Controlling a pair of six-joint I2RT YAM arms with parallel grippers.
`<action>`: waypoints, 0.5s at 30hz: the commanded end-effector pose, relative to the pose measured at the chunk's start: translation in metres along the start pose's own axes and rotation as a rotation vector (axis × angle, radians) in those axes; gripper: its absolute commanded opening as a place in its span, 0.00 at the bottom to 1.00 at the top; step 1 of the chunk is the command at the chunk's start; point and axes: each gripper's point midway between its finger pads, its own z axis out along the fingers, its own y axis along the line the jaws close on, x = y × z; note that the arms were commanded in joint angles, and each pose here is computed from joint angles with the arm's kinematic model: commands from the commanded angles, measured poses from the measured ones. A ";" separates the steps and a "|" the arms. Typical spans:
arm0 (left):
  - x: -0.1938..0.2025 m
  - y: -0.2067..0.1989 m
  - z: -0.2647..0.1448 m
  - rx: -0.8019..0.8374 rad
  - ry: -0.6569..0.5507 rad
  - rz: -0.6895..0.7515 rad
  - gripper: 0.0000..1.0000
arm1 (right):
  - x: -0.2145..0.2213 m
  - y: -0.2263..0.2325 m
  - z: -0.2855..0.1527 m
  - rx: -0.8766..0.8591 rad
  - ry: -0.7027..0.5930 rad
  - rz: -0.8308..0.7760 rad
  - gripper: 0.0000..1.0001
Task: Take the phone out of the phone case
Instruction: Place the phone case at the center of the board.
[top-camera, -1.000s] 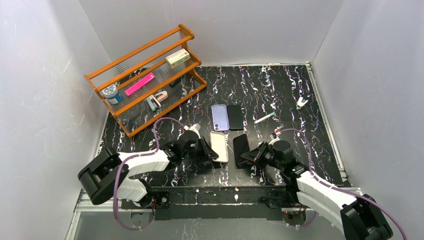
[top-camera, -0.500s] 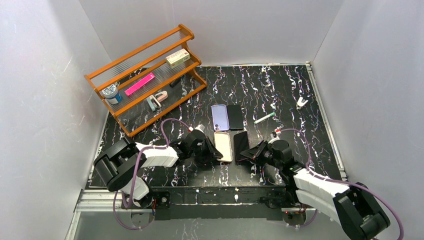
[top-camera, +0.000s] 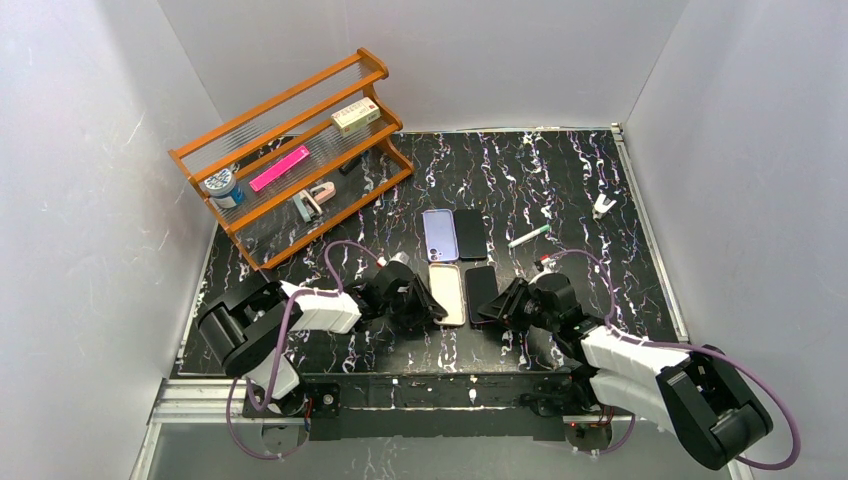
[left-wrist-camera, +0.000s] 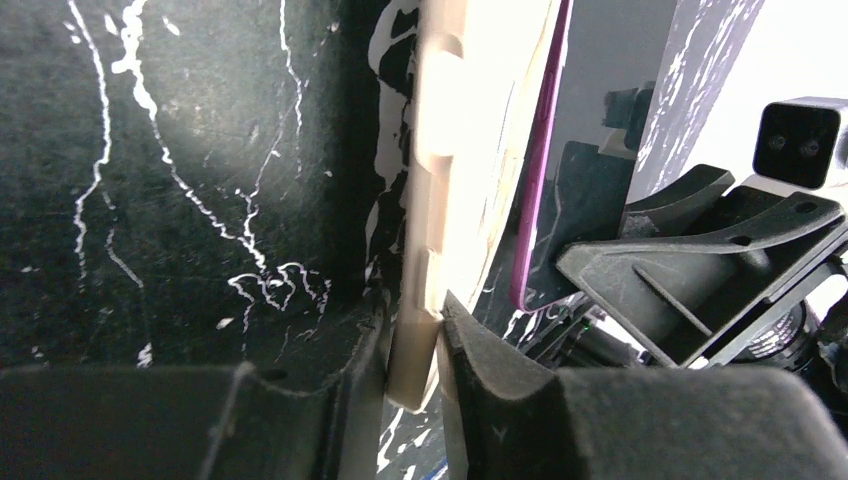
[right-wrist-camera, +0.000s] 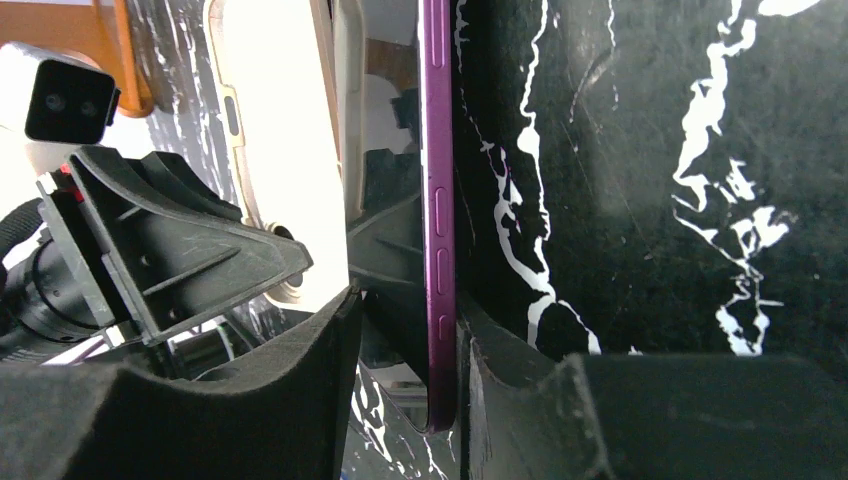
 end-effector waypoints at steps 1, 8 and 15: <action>-0.001 0.017 0.005 -0.084 -0.011 -0.007 0.26 | -0.015 0.004 0.002 0.053 -0.023 -0.094 0.45; -0.006 0.034 -0.002 -0.209 -0.034 0.001 0.48 | -0.014 -0.004 -0.004 0.120 -0.001 -0.138 0.62; -0.016 0.046 -0.010 -0.321 -0.076 0.010 0.64 | -0.006 -0.009 -0.012 0.176 0.055 -0.137 0.81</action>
